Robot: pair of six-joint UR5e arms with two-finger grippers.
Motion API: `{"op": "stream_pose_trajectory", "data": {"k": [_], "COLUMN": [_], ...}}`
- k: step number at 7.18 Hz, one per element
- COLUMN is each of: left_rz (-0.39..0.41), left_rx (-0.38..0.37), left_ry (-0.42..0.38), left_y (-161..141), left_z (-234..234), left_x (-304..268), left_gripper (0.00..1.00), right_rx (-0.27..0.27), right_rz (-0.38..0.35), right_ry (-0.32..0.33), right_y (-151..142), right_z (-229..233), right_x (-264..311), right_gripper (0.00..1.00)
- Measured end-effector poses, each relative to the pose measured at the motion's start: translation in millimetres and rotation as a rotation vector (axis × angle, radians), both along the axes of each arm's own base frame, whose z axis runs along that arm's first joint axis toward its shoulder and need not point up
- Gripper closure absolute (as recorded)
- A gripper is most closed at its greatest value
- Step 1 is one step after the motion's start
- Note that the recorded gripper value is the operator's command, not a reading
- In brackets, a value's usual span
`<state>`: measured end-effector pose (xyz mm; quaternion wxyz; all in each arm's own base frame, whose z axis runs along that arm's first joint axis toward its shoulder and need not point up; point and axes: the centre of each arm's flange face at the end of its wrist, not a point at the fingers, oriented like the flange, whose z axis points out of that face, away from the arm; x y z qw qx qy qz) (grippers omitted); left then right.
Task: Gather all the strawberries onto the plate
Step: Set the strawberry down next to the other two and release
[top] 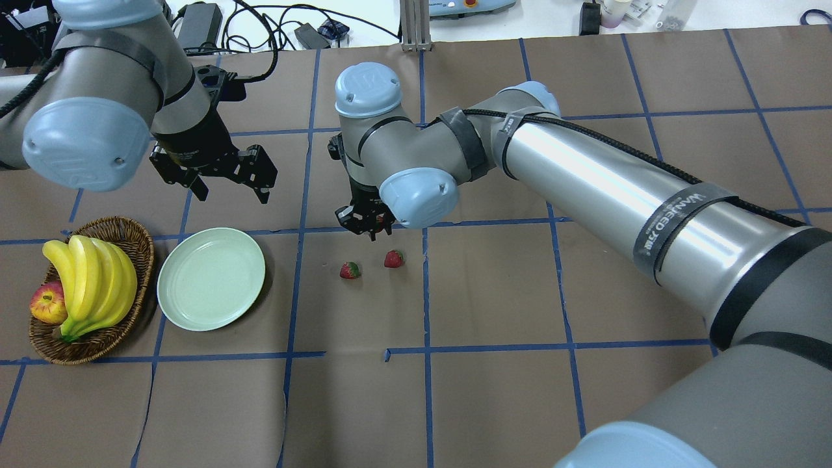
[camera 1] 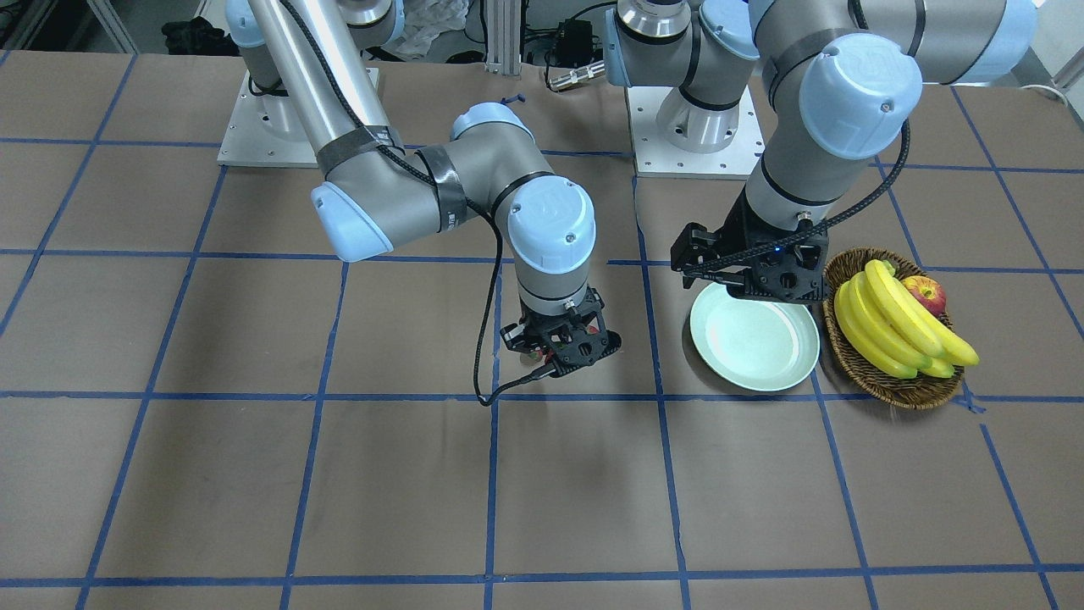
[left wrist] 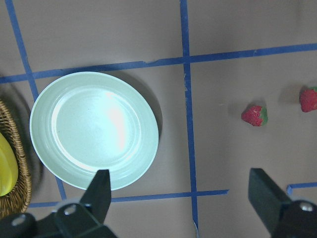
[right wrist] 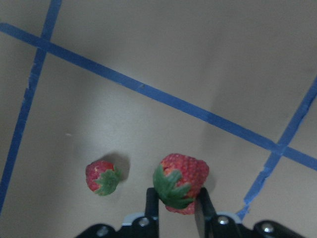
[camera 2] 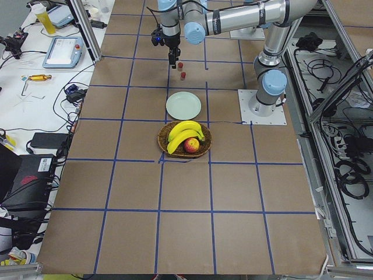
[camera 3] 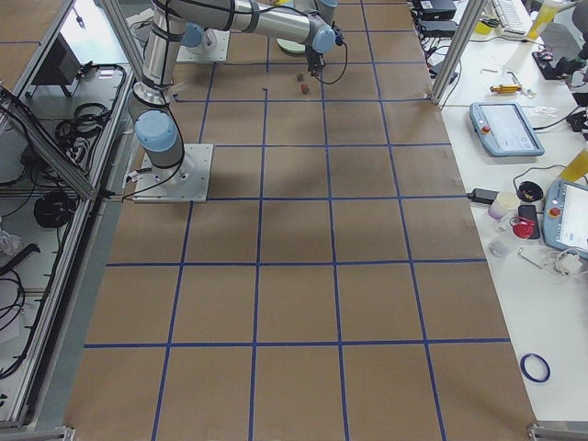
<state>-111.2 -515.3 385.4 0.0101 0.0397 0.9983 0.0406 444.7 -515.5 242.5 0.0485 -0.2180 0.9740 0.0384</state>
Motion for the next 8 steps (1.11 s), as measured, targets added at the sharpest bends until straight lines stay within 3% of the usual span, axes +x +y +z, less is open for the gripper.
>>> {"op": "stream_pose_trajectory", "data": {"k": [3, 5, 6, 8], "left_rz": [0.000, 0.000, 0.000, -0.001], "left_rx": [0.006, 0.009, 0.010, 0.011], "left_ry": [0.000, 0.000, 0.000, 0.000], "left_y": [1.1, 1.4, 1.5, 1.3], "left_z": [-3.8, -4.9, -5.6, -6.1], "left_x": [0.1, 0.1, 0.1, 0.2], "left_gripper": [0.00, 0.00, 0.00, 0.00], "right_rx": [0.032, 0.048, 0.052, 0.050], "right_rz": [0.062, 0.091, 0.095, 0.097], "right_ry": [0.000, 0.003, 0.004, 0.007], "right_y": [5.4, 6.7, 7.6, 7.6], "right_z": [-36.0, -49.3, -50.3, -44.1], "right_x": [15.7, 15.9, 15.4, 14.4], "right_gripper": [1.00, 0.55, 0.01, 0.00]}}
